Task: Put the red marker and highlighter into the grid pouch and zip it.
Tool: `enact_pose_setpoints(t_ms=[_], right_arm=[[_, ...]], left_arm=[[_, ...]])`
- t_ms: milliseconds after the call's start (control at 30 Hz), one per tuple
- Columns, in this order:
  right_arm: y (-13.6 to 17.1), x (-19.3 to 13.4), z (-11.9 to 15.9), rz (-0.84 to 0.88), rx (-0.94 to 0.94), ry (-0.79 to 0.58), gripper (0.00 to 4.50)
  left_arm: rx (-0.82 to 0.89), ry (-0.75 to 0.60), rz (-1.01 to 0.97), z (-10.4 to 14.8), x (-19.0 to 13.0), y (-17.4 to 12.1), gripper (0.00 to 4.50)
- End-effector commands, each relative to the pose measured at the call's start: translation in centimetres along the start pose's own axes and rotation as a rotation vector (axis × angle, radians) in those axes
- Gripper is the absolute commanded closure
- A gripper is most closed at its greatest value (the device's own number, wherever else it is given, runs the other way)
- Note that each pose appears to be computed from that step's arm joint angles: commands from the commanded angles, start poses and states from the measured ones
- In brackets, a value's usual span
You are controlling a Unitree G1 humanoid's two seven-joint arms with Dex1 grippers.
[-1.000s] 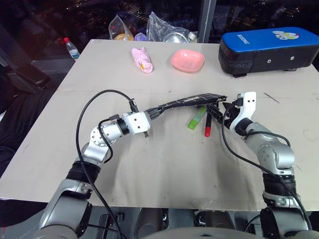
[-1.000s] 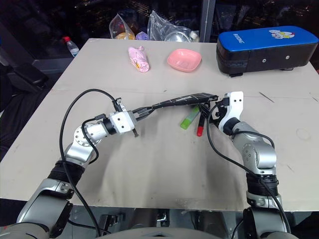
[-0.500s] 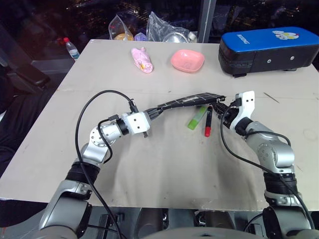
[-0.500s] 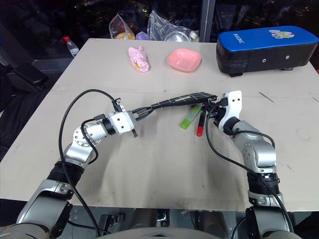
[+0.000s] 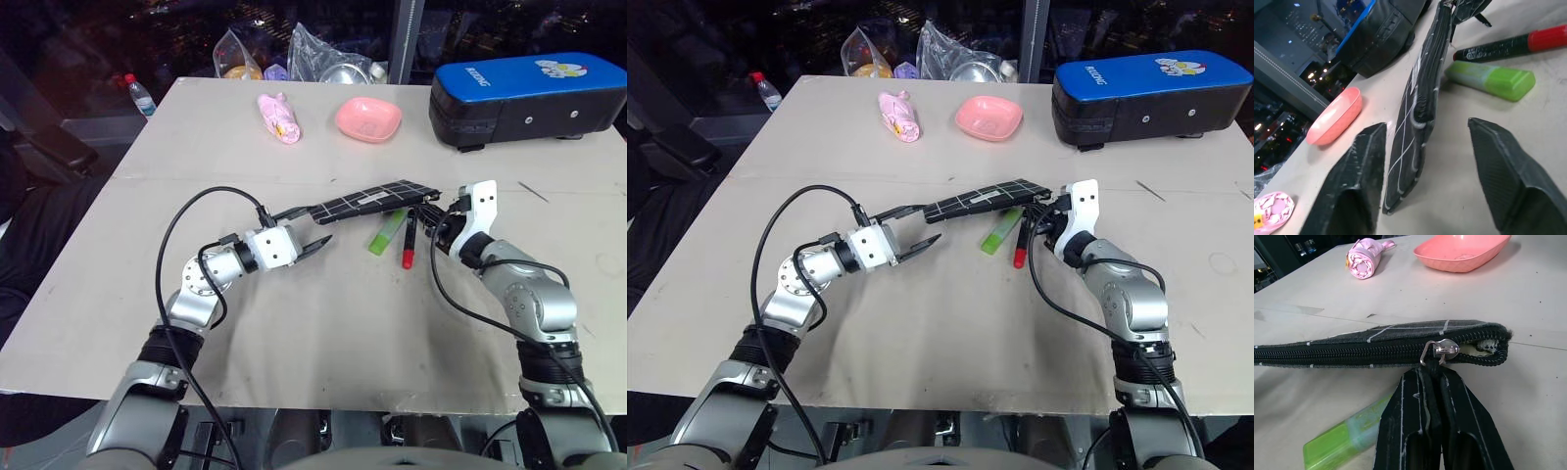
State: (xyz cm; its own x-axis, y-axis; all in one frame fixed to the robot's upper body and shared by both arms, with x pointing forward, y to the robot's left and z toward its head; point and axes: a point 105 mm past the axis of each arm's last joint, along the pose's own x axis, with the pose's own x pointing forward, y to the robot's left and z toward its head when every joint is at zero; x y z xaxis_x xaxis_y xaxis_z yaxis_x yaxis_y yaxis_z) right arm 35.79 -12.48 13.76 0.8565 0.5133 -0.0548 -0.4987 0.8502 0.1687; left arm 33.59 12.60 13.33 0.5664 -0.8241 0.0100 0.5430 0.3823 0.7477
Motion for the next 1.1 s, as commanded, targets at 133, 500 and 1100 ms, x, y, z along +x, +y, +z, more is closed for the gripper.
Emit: enact_pose_setpoints(t_ms=[133,500,1100], right_arm=[[0.9,-0.1,1.4,0.031,-0.026,-0.041,4.50],[1.0,-0.4,1.2,0.022,-0.023,-0.038,4.50],[1.8,-0.6,0.8,0.065,-0.122,0.000,4.50]], left_arm=[[0.027,-0.056,0.040,0.6,1.1,0.9,1.77],[0.005,-0.110,0.055,0.8,3.5,1.3,1.77],[0.023,-0.128,0.006,0.8,4.4,0.5,4.45]])
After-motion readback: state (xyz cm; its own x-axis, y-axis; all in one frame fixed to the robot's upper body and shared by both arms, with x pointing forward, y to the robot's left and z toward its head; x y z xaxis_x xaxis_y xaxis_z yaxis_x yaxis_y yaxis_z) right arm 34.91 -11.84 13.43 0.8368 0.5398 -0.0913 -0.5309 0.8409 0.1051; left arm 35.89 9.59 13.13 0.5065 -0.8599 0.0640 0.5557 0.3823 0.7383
